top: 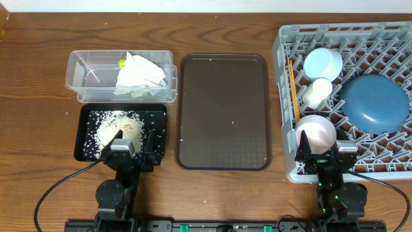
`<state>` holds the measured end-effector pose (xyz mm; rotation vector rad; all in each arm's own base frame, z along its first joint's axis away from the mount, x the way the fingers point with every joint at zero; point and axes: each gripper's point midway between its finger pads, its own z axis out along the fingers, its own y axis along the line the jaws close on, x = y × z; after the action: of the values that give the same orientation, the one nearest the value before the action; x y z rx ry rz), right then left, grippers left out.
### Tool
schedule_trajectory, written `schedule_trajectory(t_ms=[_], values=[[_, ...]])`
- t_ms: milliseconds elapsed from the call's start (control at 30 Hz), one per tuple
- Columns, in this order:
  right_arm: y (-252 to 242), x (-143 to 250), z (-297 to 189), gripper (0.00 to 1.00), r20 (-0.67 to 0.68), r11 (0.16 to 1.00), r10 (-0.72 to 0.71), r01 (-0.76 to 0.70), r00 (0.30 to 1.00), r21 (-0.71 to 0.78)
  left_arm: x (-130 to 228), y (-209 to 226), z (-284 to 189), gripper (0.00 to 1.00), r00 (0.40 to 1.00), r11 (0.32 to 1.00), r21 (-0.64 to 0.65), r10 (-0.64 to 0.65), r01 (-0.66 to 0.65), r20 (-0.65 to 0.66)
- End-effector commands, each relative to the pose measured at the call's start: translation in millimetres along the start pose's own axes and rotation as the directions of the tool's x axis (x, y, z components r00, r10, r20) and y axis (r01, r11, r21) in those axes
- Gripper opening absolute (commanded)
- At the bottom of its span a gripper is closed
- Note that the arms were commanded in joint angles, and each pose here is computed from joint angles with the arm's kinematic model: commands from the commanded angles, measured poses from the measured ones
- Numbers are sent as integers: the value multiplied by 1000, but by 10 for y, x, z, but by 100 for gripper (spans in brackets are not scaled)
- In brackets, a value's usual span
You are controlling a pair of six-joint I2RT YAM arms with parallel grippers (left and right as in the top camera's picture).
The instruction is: Sort waste into correct bins and load items into the dishwasher rack
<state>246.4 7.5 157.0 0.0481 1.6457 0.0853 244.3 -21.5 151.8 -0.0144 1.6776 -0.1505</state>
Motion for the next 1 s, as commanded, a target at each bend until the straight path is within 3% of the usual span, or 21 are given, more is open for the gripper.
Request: schedule_trajectory(t_ms=[0, 633, 967], values=[[22, 7, -3, 99, 0, 1000, -14, 14, 1000, -10, 143, 67, 1, 90, 987, 988, -28, 152, -153, -50], [22, 7, -3, 99, 0, 1000, -14, 14, 1000, -10, 145, -30, 2, 90, 987, 988, 15, 155, -155, -45], [22, 7, -3, 99, 0, 1000, -14, 14, 1000, -10, 135, 81, 1, 90, 988, 988, -30, 148, -150, -47]])
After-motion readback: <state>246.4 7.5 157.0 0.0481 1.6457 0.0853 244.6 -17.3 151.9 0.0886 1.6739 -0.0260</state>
